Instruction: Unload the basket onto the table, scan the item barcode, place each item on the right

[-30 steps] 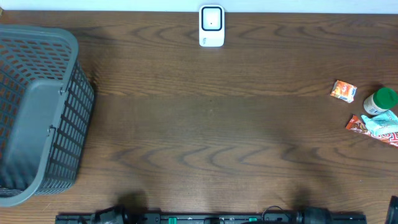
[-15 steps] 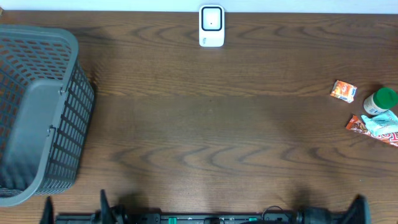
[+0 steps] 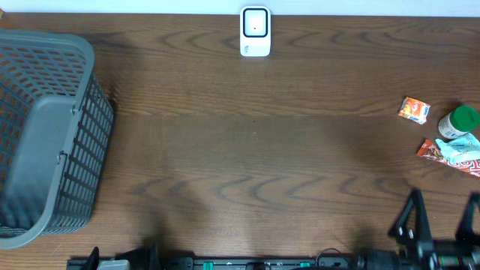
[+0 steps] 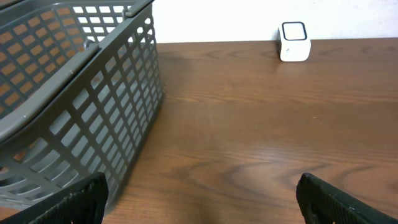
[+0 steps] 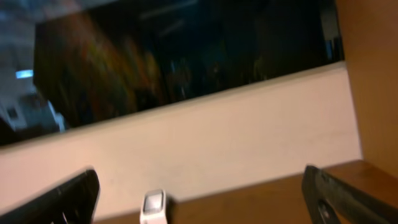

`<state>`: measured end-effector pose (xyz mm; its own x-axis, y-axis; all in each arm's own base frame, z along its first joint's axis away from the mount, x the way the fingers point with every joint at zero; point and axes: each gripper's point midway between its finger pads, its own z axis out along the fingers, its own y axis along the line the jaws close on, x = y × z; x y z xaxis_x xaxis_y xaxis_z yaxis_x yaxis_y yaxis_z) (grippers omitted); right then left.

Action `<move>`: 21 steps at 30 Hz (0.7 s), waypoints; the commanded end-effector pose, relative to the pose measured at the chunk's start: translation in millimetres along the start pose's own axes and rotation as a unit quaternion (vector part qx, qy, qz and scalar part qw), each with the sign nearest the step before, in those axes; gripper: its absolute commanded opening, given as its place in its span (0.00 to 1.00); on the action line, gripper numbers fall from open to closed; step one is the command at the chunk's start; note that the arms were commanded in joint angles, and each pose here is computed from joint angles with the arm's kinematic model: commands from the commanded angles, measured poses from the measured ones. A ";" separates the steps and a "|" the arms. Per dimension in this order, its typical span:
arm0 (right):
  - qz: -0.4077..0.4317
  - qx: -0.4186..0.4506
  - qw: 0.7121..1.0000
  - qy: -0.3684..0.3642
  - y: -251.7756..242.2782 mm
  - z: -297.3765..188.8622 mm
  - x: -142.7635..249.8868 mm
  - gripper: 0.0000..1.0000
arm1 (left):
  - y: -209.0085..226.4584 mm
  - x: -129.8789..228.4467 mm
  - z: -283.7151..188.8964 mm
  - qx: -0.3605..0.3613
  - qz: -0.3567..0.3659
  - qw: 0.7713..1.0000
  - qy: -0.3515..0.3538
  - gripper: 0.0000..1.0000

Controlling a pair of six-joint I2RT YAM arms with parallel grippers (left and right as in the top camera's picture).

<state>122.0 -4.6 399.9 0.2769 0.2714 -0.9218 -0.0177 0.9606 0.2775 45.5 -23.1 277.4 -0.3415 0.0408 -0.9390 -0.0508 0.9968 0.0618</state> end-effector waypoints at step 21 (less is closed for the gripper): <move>0.133 0.069 0.988 0.035 -82.9 65.8 196.9 0.99 | -1.9 -1.9 -1.8 0.003 0.000 1.000 -0.005 0.97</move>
<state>238.3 -27.7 235.0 0.2390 0.5048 -0.8295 -0.0108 0.8556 0.5175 45.4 -23.5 277.6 -0.3409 0.0413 -0.9392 -0.0485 0.9969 0.0615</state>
